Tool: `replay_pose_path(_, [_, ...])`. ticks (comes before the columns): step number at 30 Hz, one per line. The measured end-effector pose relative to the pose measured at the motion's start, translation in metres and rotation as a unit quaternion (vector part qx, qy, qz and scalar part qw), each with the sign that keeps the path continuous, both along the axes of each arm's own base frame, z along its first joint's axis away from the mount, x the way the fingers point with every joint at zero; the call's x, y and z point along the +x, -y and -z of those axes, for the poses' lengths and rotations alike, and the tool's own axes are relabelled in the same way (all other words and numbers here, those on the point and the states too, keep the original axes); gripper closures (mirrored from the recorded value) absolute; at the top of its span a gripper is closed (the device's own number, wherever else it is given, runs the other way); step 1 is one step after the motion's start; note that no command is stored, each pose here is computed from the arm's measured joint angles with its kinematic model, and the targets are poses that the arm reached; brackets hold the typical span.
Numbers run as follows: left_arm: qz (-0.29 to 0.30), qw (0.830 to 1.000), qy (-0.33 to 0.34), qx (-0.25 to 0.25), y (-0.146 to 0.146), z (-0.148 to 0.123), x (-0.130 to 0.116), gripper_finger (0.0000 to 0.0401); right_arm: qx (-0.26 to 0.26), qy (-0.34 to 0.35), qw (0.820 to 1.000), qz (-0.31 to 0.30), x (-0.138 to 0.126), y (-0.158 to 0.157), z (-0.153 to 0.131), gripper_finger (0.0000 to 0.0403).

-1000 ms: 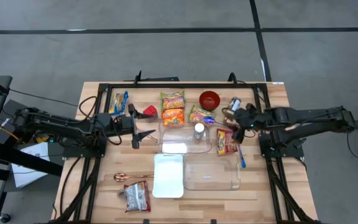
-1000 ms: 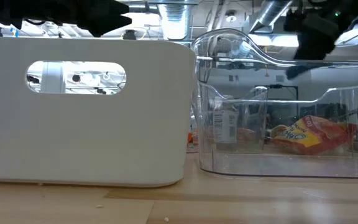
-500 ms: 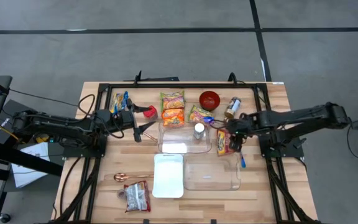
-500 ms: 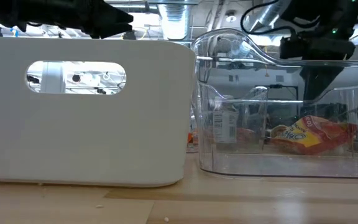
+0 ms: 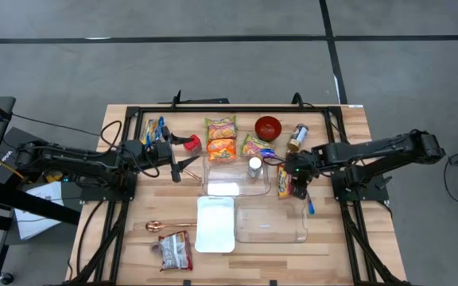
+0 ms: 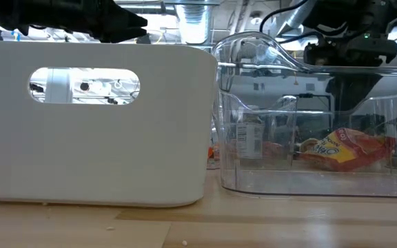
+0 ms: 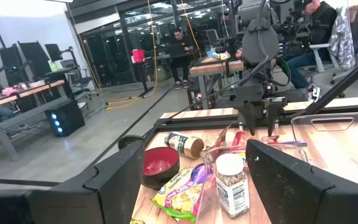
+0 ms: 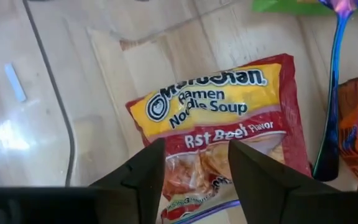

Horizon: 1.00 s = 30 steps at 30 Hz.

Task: Pick & Place Food Item
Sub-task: Put the right red noodle pack into the bottom transparent bin

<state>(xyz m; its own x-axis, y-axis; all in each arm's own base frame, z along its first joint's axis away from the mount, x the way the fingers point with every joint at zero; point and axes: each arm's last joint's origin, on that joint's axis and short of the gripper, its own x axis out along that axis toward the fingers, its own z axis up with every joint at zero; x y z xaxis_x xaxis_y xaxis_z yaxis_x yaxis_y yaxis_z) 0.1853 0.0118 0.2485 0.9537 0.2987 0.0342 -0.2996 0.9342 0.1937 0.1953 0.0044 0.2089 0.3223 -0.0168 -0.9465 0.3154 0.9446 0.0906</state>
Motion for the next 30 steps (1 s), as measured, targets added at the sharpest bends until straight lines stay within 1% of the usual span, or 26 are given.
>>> replay_pose_path(4, [0.0, 1.0, 0.0, 0.0, 0.0, 0.0, 0.0, 0.0128, 0.0, 0.013, 1.0, 0.0, 0.002, 0.0, -0.001, 0.022])
replay_pose_path(8, [0.0, 1.0, 0.0, 0.0, 0.0, 0.0, 0.0, 0.0128, 0.0, 0.02, 1.0, -0.001, 0.003, 0.0, 0.0, 0.0217])
replay_pose_path(12, [0.012, 1.0, 0.0, -0.001, 0.001, 0.0, 0.0, 0.0128, -0.001, 0.001, 1.0, -0.001, -0.002, 0.0, 0.012, 0.0217])
replay_pose_path(15, [0.023, 1.0, 0.002, -0.001, 0.001, 0.0, 0.0, 0.0128, 0.0, 0.002, 1.0, -0.001, -0.003, 0.0, 0.015, 0.0217])
replay_pose_path(18, [0.025, 1.0, 0.006, -0.001, 0.001, -0.001, 0.0, 0.0128, 0.0, 0.013, 1.0, -0.001, -0.001, 0.0, 0.014, 0.022])
replay_pose_path(26, [0.026, 1.0, 0.007, 0.0, 0.002, -0.001, 0.0, 0.0128, 0.0, 0.016, 1.0, 0.0, 0.0, 0.0, 0.014, 0.0237])
replay_pose_path(30, [0.027, 1.0, 0.007, -0.001, 0.002, -0.001, 0.0, 0.0128, 0.0, -0.001, 1.0, 0.0, 0.002, 0.0, 0.019, 0.025])
